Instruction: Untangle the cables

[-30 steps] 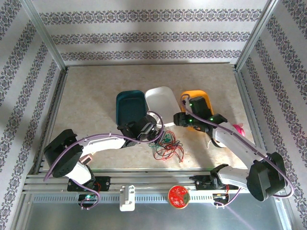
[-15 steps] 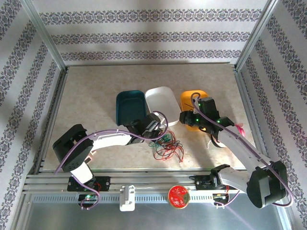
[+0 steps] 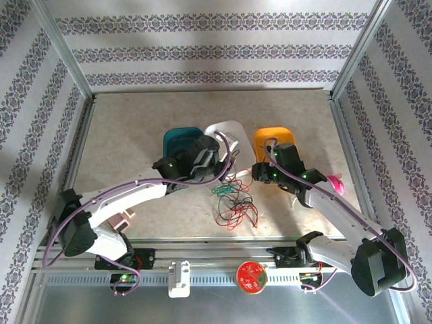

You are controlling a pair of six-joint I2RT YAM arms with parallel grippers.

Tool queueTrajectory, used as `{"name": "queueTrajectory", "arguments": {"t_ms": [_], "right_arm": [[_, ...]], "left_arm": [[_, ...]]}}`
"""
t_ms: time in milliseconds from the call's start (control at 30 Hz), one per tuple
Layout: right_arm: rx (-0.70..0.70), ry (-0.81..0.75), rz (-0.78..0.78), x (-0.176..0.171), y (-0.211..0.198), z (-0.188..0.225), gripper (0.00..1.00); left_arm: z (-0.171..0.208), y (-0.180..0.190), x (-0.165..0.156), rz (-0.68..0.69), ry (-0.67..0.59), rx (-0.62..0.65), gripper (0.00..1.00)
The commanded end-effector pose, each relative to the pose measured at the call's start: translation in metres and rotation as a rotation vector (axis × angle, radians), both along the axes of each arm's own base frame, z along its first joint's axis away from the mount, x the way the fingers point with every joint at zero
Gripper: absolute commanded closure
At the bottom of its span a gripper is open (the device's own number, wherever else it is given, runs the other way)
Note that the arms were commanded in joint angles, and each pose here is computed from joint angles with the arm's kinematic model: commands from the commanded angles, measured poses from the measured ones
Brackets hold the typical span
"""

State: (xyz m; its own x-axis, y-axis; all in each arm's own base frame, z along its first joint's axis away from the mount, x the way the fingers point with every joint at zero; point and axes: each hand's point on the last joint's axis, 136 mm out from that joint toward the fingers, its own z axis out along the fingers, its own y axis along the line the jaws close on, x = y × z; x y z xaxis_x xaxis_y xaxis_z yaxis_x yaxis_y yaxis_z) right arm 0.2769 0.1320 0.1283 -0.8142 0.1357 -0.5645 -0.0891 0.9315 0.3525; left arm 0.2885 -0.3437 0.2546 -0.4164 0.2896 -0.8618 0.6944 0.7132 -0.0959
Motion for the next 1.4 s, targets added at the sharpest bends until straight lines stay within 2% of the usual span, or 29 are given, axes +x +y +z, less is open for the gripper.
{"name": "queueTrajectory", "arguments": {"t_ms": [0,267,367,500,700,833,1000,1167,1200,1233,1267,1300,1367], "right_arm": [[-0.046,-0.056,-0.207,0.007,-0.039,0.005,0.49],[0.026,-0.11,-0.569,-0.005,-0.111,0.008,0.43],[0.047,-0.127,-0.638,-0.011,-0.125,0.01,0.43],[0.043,-0.145,-0.682,-0.013,-0.138,0.017,0.43],[0.031,-0.18,-0.713,-0.008,-0.15,0.038,0.43],[0.02,-0.215,-0.708,-0.004,-0.154,0.054,0.43],[0.0,-0.215,-0.676,-0.003,-0.152,0.062,0.43],[0.003,-0.185,-0.614,-0.004,-0.143,0.058,0.43],[0.004,-0.174,-0.592,-0.005,-0.14,0.057,0.43],[0.006,-0.162,-0.574,-0.005,-0.137,0.055,0.43],[0.005,-0.148,-0.554,-0.005,-0.134,0.053,0.43],[0.003,-0.129,-0.533,-0.006,-0.131,0.049,0.44],[0.007,-0.087,-0.502,-0.008,-0.126,0.041,0.44]], "left_arm": [[0.022,0.005,-0.011,-0.086,-0.041,0.034,1.0],[0.085,0.006,-0.025,-0.139,-0.129,-0.098,1.0],[0.101,0.004,-0.025,-0.14,-0.155,-0.14,1.0],[0.103,-0.009,-0.011,-0.125,-0.166,-0.151,1.0],[0.071,-0.055,0.038,-0.064,-0.139,-0.118,1.0],[0.034,-0.095,0.071,-0.073,-0.102,-0.07,1.0],[-0.031,-0.141,0.117,-0.037,0.036,-0.065,1.0],[-0.073,-0.166,0.136,-0.04,0.136,-0.049,0.99],[-0.076,-0.164,0.14,-0.019,0.139,-0.036,0.83],[-0.075,-0.162,0.143,-0.006,0.136,-0.03,0.62],[-0.072,-0.161,0.145,0.004,0.128,-0.031,0.35],[-0.067,-0.158,0.146,0.01,0.113,-0.033,0.17],[-0.051,-0.153,0.146,0.018,0.073,-0.036,0.02]]}}
